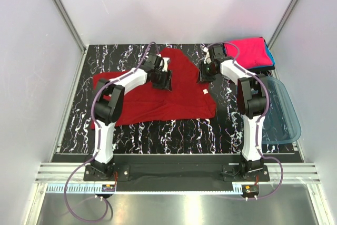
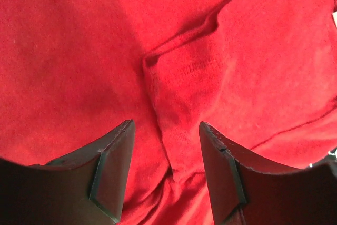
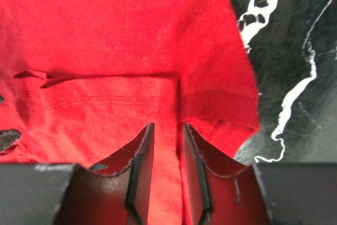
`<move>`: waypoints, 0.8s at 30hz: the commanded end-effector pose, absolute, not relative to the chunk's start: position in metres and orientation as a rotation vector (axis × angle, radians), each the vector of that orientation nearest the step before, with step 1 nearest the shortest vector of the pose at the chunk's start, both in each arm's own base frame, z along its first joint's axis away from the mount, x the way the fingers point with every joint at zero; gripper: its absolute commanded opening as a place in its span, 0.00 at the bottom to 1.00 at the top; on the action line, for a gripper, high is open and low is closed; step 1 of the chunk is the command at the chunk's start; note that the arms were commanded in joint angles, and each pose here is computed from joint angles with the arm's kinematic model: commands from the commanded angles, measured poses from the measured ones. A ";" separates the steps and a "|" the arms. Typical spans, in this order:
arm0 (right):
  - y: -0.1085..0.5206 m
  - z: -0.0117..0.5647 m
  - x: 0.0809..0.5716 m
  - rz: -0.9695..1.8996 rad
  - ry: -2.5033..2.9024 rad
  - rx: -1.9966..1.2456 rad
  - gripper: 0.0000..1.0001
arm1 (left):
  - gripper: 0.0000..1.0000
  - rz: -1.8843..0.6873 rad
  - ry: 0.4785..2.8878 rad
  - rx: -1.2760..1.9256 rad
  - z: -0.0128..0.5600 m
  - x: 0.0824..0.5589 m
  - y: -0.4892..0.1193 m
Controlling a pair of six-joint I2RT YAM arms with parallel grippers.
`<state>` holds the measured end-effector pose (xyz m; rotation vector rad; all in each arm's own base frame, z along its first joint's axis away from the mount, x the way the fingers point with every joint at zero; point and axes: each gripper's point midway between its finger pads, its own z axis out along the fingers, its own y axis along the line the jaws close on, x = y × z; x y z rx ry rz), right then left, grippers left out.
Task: Fold and stack the t-shirts
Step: Fold the tshirt
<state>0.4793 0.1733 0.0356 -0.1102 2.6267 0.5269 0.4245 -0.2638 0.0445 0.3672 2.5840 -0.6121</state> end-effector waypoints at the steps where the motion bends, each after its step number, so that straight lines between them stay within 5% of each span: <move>1: 0.170 0.044 0.491 0.465 2.592 -0.161 0.35 | 0.57 -0.576 2.522 0.376 0.053 0.447 -0.267; 18: 0.181 0.028 0.494 0.534 2.617 -0.179 0.31 | 0.43 -0.656 2.519 0.398 0.047 0.455 -0.282; 21: 0.181 0.026 0.496 0.535 2.618 -0.183 0.22 | 0.35 -0.680 2.520 0.406 0.047 0.453 -0.286; 24: 0.176 0.028 0.496 0.499 2.616 -0.177 0.12 | 0.17 -0.699 2.514 0.407 0.051 0.453 -0.288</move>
